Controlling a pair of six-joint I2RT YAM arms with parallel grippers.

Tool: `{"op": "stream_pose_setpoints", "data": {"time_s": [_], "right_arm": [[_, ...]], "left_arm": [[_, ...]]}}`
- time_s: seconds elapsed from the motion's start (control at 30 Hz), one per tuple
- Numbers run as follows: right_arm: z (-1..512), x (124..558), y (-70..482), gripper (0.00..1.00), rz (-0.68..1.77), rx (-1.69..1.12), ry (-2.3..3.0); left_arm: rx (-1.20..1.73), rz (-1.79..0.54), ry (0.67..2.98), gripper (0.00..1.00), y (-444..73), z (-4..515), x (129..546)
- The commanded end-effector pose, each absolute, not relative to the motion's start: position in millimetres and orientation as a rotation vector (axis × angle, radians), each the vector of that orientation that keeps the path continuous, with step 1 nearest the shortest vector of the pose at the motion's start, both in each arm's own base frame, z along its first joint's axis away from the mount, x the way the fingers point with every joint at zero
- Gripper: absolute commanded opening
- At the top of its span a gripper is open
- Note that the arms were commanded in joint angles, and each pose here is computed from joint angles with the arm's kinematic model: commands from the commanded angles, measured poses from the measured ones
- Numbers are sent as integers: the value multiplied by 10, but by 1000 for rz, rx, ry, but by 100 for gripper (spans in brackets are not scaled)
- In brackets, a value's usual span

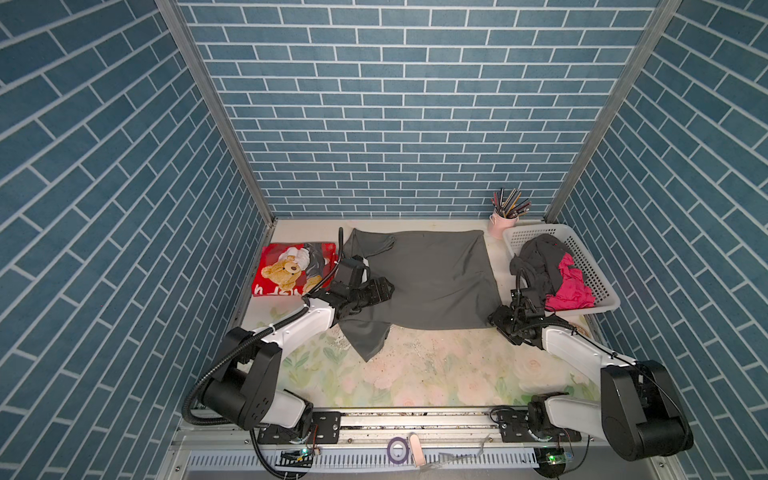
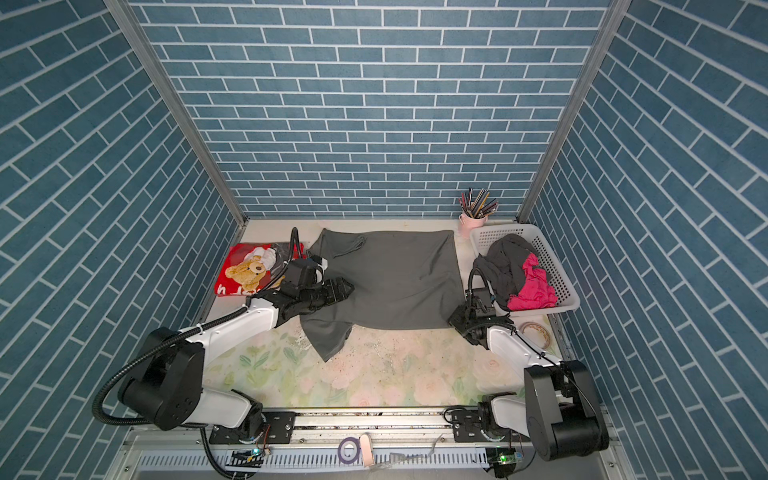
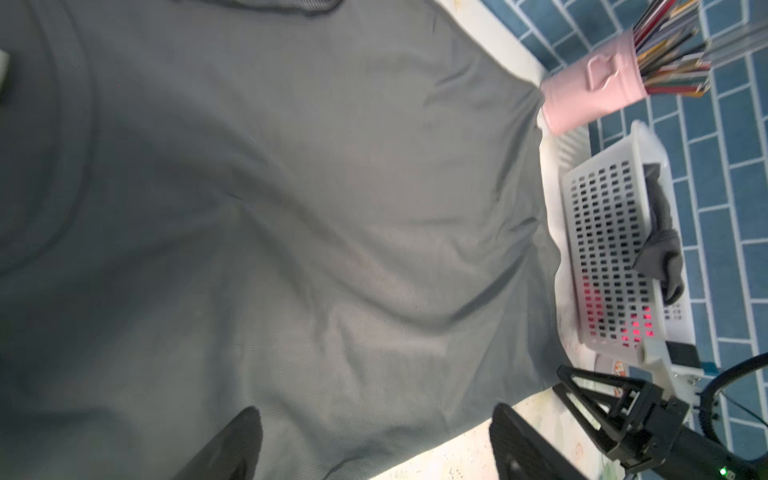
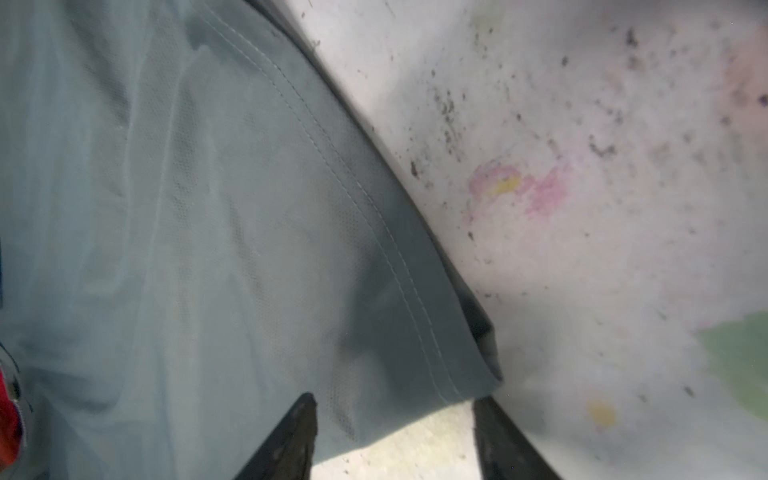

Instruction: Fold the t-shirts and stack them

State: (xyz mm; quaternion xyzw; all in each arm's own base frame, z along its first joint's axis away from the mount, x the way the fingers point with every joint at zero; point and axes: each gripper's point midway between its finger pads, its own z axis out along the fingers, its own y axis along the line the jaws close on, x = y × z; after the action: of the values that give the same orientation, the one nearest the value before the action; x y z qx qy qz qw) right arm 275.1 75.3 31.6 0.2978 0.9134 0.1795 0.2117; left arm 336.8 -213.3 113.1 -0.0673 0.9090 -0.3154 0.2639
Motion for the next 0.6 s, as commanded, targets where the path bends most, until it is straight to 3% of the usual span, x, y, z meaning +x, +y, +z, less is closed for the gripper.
{"op": "stream_pose_setpoints", "data": {"time_s": [0.0, 0.07, 0.23, 0.43, 0.57], "right_arm": [[264, 2746, 751, 39, 523, 895, 2508], [273, 2787, 760, 28, 511, 866, 2509], [404, 2972, 877, 18, 455, 753, 2524], [449, 3264, 974, 20, 456, 734, 2514], [502, 3510, 1031, 36, 443, 709, 2514]], "left_arm": [[-166, -831, 2449, 88, -2135, 1211, 3370], [-169, -794, 2447, 88, -2080, 1210, 3364], [-162, -841, 2431, 88, -2151, 1262, 3399], [-148, -852, 2457, 88, -2290, 1179, 3552], [-135, -834, 2479, 88, -2351, 1094, 3672]]}}
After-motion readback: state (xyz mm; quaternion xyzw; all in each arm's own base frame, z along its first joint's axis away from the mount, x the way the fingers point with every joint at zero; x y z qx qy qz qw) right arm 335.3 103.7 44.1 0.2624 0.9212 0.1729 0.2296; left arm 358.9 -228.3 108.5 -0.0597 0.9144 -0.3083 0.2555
